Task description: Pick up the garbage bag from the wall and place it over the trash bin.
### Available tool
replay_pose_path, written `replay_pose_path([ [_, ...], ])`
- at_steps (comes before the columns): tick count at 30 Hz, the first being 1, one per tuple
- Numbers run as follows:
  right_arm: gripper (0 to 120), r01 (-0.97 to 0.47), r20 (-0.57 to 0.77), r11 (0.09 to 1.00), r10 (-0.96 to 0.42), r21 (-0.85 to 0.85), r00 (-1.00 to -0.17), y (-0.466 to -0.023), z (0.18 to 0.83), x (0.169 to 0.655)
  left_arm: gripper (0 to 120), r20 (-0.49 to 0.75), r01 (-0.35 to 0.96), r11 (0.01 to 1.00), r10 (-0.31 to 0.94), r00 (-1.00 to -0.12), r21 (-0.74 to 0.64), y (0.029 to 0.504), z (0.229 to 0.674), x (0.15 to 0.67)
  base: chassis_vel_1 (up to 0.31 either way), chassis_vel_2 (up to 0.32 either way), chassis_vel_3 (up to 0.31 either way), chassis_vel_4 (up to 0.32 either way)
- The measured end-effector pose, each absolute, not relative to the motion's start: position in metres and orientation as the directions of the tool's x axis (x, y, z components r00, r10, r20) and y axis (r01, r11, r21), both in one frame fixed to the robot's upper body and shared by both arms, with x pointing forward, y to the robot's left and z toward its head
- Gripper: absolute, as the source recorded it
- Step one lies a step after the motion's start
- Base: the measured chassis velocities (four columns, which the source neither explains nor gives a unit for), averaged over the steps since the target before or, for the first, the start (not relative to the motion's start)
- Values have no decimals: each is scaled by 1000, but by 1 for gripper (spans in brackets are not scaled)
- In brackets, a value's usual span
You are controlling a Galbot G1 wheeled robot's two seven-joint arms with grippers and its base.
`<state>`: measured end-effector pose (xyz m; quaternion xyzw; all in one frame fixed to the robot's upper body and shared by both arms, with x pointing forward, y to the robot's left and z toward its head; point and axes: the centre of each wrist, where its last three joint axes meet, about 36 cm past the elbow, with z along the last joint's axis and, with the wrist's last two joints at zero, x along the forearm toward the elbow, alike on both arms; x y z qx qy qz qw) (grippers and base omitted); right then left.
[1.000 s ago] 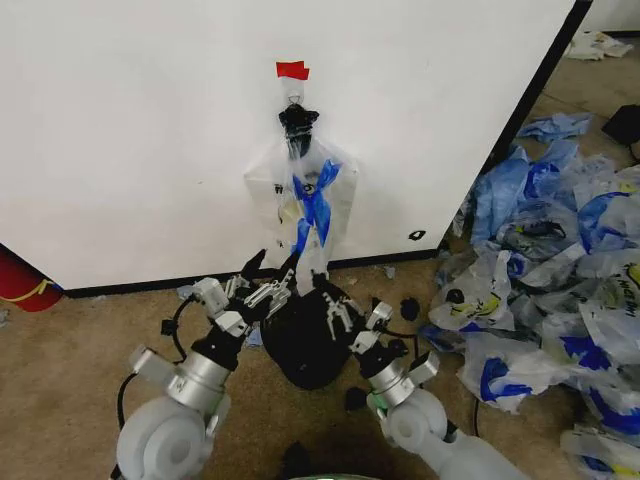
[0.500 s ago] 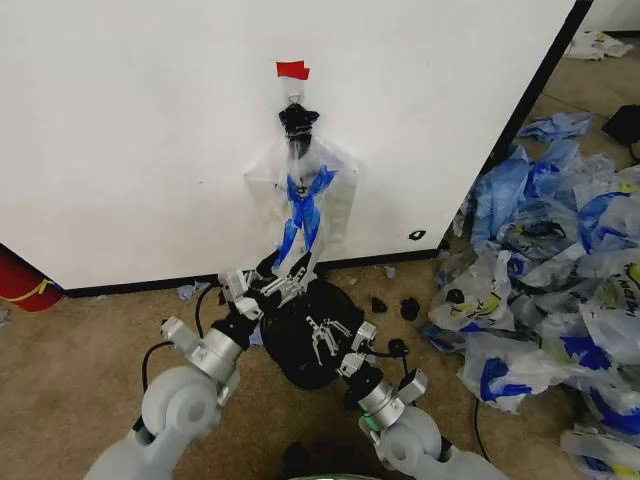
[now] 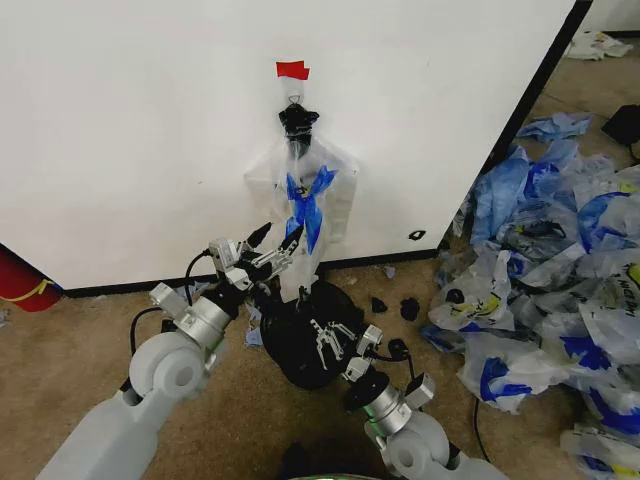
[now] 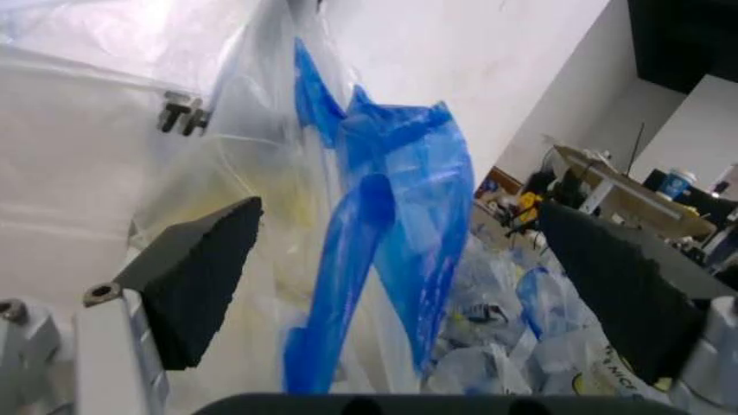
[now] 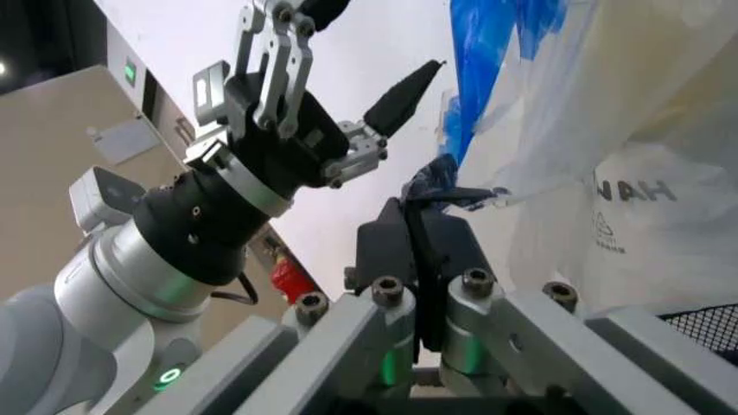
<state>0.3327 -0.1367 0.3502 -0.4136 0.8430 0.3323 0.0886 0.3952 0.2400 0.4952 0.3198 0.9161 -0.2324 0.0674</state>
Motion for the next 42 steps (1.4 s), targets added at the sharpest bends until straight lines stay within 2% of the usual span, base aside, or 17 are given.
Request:
replay_pose_path([
  [25, 0, -752, -432, 444, -626, 487, -649, -140, 353, 331, 91, -240, 647, 671, 604, -760, -361, 225, 489, 422, 0, 0, 0, 0],
  [28, 0, -750, -431, 446, -624, 488, -652, -140, 352, 330, 85, -238, 648, 671, 606, -759, -360, 224, 487, 424, 0, 0, 0, 0],
  [34, 0, -747, -432, 452, -619, 487, -656, -141, 351, 331, 60, -235, 648, 674, 606, -760, -355, 224, 483, 428, 0, 0, 0, 0],
  [38, 0, -747, -432, 453, -618, 487, -657, -141, 351, 331, 53, -235, 647, 674, 606, -760, -355, 224, 482, 428, 0, 0, 0, 0],
  [39, 0, -747, -431, 454, -618, 486, -657, -141, 351, 331, 43, -235, 647, 674, 606, -760, -355, 224, 482, 428, 0, 0, 0, 0],
  [42, 0, -746, -431, 455, -618, 486, -658, -141, 350, 331, 31, -234, 645, 675, 604, -762, -359, 224, 480, 427, 0, 0, 0, 0],
])
